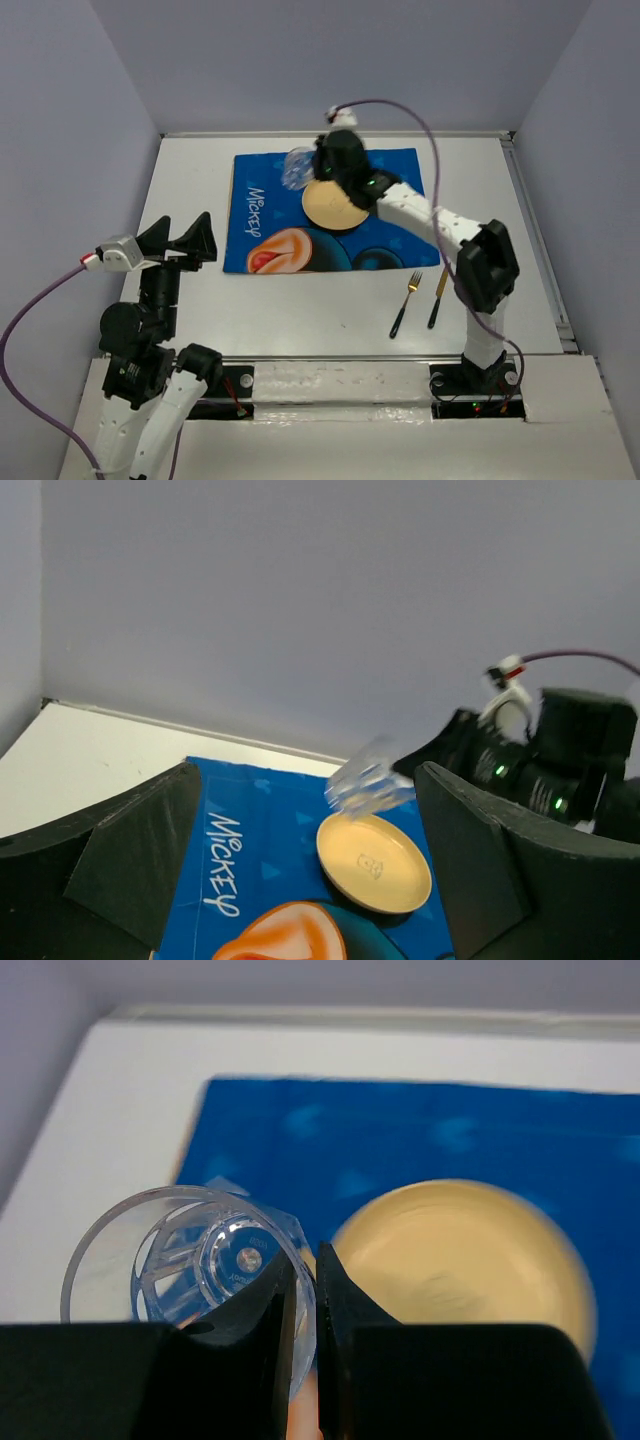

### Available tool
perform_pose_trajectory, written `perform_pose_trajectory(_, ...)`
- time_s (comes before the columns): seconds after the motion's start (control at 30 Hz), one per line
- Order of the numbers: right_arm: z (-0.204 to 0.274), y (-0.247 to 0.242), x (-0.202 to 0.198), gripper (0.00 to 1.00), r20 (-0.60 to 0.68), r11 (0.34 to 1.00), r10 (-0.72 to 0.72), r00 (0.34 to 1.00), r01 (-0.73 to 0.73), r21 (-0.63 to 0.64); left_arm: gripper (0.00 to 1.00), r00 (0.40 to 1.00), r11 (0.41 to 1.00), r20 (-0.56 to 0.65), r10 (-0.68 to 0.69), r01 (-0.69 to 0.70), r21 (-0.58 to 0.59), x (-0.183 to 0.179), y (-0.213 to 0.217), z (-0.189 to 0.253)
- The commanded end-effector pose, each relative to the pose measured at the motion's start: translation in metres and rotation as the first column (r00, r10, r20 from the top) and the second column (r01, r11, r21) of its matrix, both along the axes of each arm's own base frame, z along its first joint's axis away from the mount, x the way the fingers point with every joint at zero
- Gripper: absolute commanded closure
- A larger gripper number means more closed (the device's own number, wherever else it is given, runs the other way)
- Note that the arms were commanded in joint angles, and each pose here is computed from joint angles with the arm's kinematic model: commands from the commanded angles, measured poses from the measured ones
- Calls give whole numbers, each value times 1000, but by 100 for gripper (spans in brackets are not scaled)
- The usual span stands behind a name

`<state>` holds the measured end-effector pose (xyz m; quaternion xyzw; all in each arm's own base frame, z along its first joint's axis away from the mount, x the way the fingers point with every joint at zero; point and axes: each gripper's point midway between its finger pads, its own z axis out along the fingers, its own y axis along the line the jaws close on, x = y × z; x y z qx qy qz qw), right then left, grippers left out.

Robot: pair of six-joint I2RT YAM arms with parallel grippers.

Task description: Set the dinner table for one person

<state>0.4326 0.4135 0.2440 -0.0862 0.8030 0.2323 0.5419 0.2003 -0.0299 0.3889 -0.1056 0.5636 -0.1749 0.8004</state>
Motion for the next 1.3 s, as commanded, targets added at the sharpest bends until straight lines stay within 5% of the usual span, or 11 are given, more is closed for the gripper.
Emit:
perform_pose_trajectory(0.0,7,-181,89,100,54,930,-363,930,366,-41,1,997,997,31,-75,74,14,7,-17,7)
perform_pose_trajectory(0.2,-16,-307,146,100,25,843,-518,855,515,-157,1,989,988,-22,-148,149,33,19,-36,-6)
perform_pose_trajectory(0.37,-38,-345,177,100,-32,828,-544,838,531,-178,1,984,984,-52,-173,175,45,25,-43,-13)
perform_pose_trajectory(1.03,-98,-357,209,100,-131,821,-561,817,530,-213,1,960,967,-163,-227,242,79,47,-62,-37)
perform_pose_trajectory(1.27,-113,-356,208,74,-156,826,-554,818,517,-225,1,958,968,-180,-222,239,82,52,-62,-42)
